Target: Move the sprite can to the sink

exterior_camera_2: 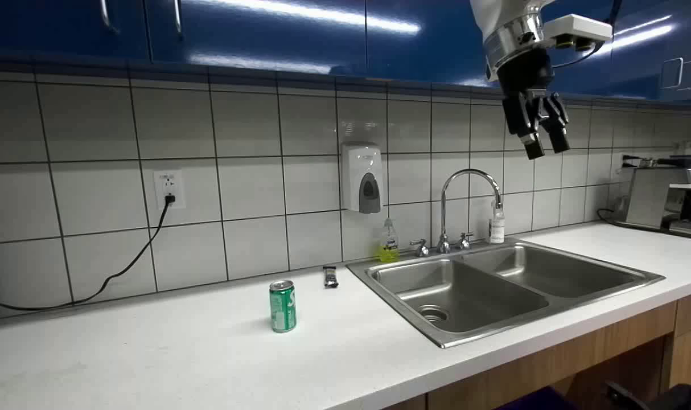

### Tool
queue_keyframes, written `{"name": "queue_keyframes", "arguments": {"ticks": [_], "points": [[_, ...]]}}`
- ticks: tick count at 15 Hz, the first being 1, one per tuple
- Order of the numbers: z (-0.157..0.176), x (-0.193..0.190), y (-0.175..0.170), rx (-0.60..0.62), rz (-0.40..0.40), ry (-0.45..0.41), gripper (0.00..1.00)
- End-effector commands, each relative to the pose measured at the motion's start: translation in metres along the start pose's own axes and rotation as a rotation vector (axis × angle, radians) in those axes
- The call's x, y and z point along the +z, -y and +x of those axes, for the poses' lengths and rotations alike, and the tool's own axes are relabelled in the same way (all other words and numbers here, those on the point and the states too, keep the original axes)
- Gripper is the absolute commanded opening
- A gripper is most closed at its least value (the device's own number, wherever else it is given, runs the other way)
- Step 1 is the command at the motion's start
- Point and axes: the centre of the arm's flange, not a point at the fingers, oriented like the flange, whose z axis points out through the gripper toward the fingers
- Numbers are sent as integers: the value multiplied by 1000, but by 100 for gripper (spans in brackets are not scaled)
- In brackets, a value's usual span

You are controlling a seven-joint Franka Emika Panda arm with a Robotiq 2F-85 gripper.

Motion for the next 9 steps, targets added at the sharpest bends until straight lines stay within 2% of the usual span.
{"name": "queue_keyframes", "arguments": {"ticks": [1, 9], "points": [[0, 0, 0, 0, 0, 1, 100], [16, 4, 37, -92, 29, -61, 100]]}}
